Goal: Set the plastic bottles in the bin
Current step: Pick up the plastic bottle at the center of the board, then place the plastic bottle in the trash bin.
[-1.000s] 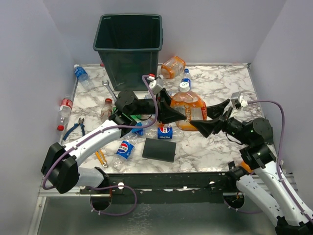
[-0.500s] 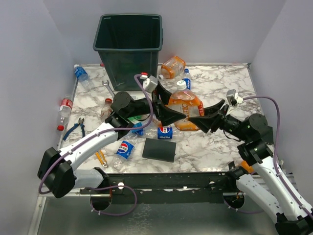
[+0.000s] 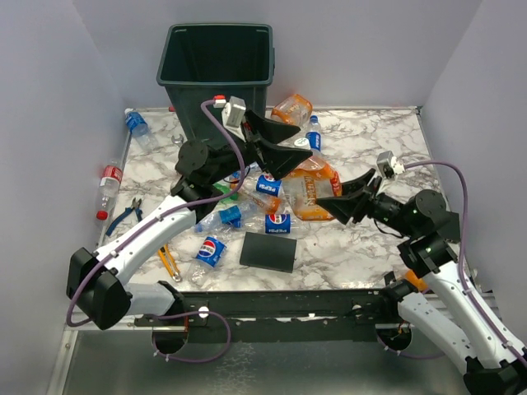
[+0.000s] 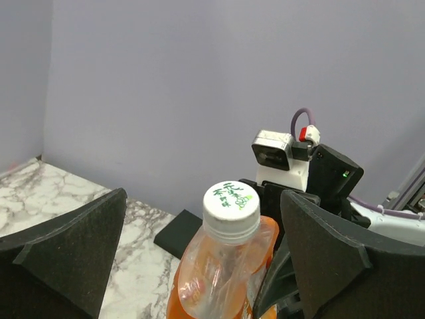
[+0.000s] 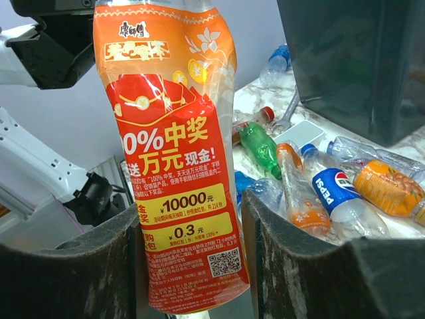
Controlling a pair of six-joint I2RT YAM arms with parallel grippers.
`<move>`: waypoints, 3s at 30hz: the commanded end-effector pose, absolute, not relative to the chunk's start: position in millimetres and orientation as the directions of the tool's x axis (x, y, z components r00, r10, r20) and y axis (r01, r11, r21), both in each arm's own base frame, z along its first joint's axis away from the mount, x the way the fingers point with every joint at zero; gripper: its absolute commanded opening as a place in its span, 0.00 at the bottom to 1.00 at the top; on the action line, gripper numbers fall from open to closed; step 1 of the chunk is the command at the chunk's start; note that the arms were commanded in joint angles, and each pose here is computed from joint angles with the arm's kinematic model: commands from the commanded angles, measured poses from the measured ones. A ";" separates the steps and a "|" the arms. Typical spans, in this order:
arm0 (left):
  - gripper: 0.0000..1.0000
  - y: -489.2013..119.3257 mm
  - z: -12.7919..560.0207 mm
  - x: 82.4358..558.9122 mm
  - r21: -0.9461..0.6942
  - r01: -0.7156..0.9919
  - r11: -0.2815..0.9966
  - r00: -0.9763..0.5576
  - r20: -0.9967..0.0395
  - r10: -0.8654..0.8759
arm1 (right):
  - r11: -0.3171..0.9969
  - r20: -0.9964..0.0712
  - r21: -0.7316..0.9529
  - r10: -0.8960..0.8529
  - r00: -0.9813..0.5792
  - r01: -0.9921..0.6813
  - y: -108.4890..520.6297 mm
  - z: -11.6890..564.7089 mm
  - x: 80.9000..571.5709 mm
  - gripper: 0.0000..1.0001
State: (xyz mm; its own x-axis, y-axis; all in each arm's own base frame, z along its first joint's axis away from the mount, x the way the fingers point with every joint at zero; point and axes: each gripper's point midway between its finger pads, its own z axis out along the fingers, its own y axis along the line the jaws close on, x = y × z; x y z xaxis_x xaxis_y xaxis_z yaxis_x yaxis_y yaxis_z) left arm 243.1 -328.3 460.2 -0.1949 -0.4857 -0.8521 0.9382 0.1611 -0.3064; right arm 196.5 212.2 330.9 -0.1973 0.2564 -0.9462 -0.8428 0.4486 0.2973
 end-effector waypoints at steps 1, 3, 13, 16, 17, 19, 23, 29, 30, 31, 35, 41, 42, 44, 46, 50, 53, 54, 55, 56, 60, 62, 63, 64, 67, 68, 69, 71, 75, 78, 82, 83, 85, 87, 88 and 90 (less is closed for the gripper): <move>0.94 -340.1 458.3 240.1 -0.352 0.933 0.081 -0.280 -0.846 -0.454 | 0.449 -0.951 0.292 0.235 -0.203 -0.845 213.7 321.7 197.6 0.28; 0.81 -343.9 457.8 239.4 -0.355 0.933 0.060 -0.294 -0.848 -0.441 | 0.450 -0.951 0.293 0.231 -0.207 -0.844 214.3 319.4 198.5 0.27; 0.00 -344.5 467.9 247.6 -0.330 0.940 0.088 -0.256 -0.851 -0.458 | 0.464 -0.943 0.318 0.241 -0.228 -0.826 211.4 326.0 198.0 0.93; 0.00 -335.4 477.8 271.2 -0.325 0.924 0.202 -0.194 -0.852 -0.486 | 0.485 -0.943 0.320 0.247 -0.224 -0.814 206.2 334.2 194.7 1.00; 0.00 -329.0 484.7 283.3 -0.325 0.910 0.257 -0.160 -0.848 -0.505 | 0.489 -0.943 0.321 0.248 -0.223 -0.811 204.4 336.6 192.7 1.00; 0.00 -311.6 499.5 308.2 -0.311 0.872 0.377 -0.073 -0.846 -0.529 | 0.505 -0.940 0.331 0.250 -0.232 -0.797 199.9 339.1 188.8 1.00; 0.00 -245.7 541.2 364.3 -0.273 0.653 0.706 0.218 -0.825 -0.521 | 0.555 -0.937 0.340 0.270 -0.221 -0.759 188.1 347.9 185.8 1.00; 0.00 -136.7 587.8 422.7 -0.282 0.191 0.940 0.557 -0.757 -0.341 | 0.643 -0.929 0.368 0.294 -0.227 -0.671 171.6 331.6 194.3 1.00; 0.00 -121.9 591.1 431.5 -0.292 0.136 0.947 0.590 -0.743 -0.315 | 0.647 -0.922 0.384 0.307 -0.236 -0.659 170.6 327.6 195.2 1.00; 0.00 -108.7 595.2 438.5 -0.293 0.095 0.951 0.618 -0.732 -0.287 | 0.646 -0.916 0.398 0.319 -0.243 -0.652 170.3 323.5 195.8 1.00; 0.00 -77.3 592.5 466.8 -0.261 -0.097 0.961 0.673 -0.728 -0.130 | 0.624 -0.890 0.453 0.354 -0.287 -0.636 173.4 303.6 196.1 1.00; 0.00 -61.3 548.6 514.5 -0.144 -0.329 0.933 0.575 -0.815 0.076 | 0.657 -0.880 0.474 0.358 -0.311 -0.587 168.0 282.2 201.1 1.00; 0.00 -59.7 541.1 521.1 -0.127 -0.350 0.928 0.557 -0.825 0.097 | 0.661 -0.880 0.475 0.357 -0.313 -0.581 167.3 280.9 201.6 1.00; 0.00 -57.8 529.4 530.9 -0.108 -0.380 0.919 0.533 -0.837 0.122 | 0.666 -0.879 0.477 0.353 -0.322 -0.574 167.1 276.9 202.5 1.00; 0.00 -53.4 517.4 538.6 -0.102 -0.415 0.904 0.508 -0.851 0.137 | 0.666 -0.875 0.483 0.351 -0.333 -0.568 167.6 272.7 202.9 1.00; 0.00 -34.1 494.0 546.5 -0.114 -0.494 0.862 0.456 -0.878 0.146 | 0.666 -0.864 0.501 0.355 -0.357 -0.552 168.2 264.5 203.9 1.00; 0.00 -21.6 477.0 548.7 -0.107 -0.538 0.836 0.416 -0.897 0.153 | 0.674 -0.863 0.502 0.356 -0.358 -0.542 167.1 260.9 205.7 1.00; 0.00 -19.4 473.3 549.1 -0.105 -0.545 0.832 0.407 -0.900 0.153 | 0.677 -0.864 0.501 0.355 -0.357 -0.538 166.6 259.9 206.8 1.00; 0.01 -19.2 470.7 549.6 -0.102 -0.545 0.832 0.403 -0.902 0.153 | 0.682 -0.864 0.501 0.356 -0.357 -0.533 166.1 259.0 208.0 1.00; 0.07 -19.7 469.3 549.9 -0.098 -0.543 0.834 0.400 -0.903 0.154 | 0.686 -0.865 0.499 0.355 -0.355 -0.530 165.4 258.3 209.0 1.00; 0.50 -24.2 468.1 552.8 -0.092 -0.518 0.850 0.399 -0.905 0.145 | 0.700 -0.867 0.493 0.348 -0.356 -0.517 164.4 256.7 213.0 1.00; 0.69 -26.6 469.8 553.4 -0.097 -0.508 0.856 0.402 -0.906 0.136 | 0.704 -0.869 0.491 0.347 -0.354 -0.513 163.7 257.3 214.4 1.00; 0.74 -27.1 470.2 553.9 -0.098 -0.503 0.859 0.402 -0.906 0.132 | 0.706 -0.869 0.490 0.346 -0.354 -0.511 163.5 256.9 214.7 1.00; 0.79 -28.4 471.3 554.3 -0.100 -0.498 0.861 0.404 -0.906 0.128 | 0.708 -0.869 0.489 0.346 -0.353 -0.509 163.0 257.0 215.1 1.00; 0.90 -32.7 477.4 553.9 -0.109 -0.483 0.869 0.415 -0.902 0.118 | 0.714 -0.870 0.487 0.348 -0.349 -0.503 161.6 257.2 215.4 1.00; 0.96 -36.0 481.2 552.8 -0.111 -0.474 0.873 0.421 -0.900 0.115 | 0.716 -0.870 0.487 0.348 -0.349 -0.500 160.9 256.6 215.8 1.00; 0.99 -39.6 485.0 551.8 -0.113 -0.466 0.878 0.427 -0.897 0.112 | 0.717 -0.871 0.486 0.348 -0.347 -0.500 160.6 256.8 215.7 1.00; 0.99 -46.6 493.4 548.0 -0.115 -0.454 0.883 0.439 -0.892 0.109 | 0.717 -0.871 0.486 0.348 -0.347 -0.499 160.6 257.0 215.5 1.00; 0.99 -68.7 513.2 533.7 -0.123 -0.416 0.901 0.467 -0.879 0.096 | 0.723 -0.871 0.486 0.353 -0.342 -0.491 158.7 257.7 216.5 1.00; 0.99 -95.4 527.4 518.0 -0.112 -0.353 0.929 0.490 -0.868 0.081 | 0.728 -0.868 0.490 0.360 -0.342 -0.479 157.3 256.7 218.0 1.00; 0.99 -140.6 536.9 493.3 -0.036 -0.264 0.964 0.494 -0.863 0.103 | 0.733 -0.860 0.503 0.374 -0.346 -0.458 155.6 254.7 220.3 1.00; 0.99 -152.6 537.2 486.3 -0.015 -0.241 0.970 0.492 -0.864 0.109 | 0.734 -0.859 0.505 0.376 -0.348 -0.453 155.3 253.8 220.6 1.00; 0.99 -175.7 534.0 471.2 0.026 -0.186 0.982 0.486 -0.866 0.115 | 0.736 -0.853 0.514 0.385 -0.352 -0.441 154.3 252.8 221.8 1.00; 0.99 -190.5 526.6 457.9 0.040 -0.126 0.991 0.478 -0.873 0.096 | 0.740 -0.847 0.523 0.396 -0.356 -0.422 152.6 250.3 223.8 1.00; 0.99 -196.0 523.7 450.0 0.041 -0.092 0.995 0.473 -0.877 0.080 | 0.741 -0.841 0.531 0.404 -0.359 -0.412 152.1 248.1 224.6 1.00; 0.99 -205.4 509.5 436.4 0.046 -0.015 0.999 0.449 -0.892 0.048 | 0.750 -0.830 0.547 0.428 -0.359 -0.372 147.9 243.6 229.5 1.00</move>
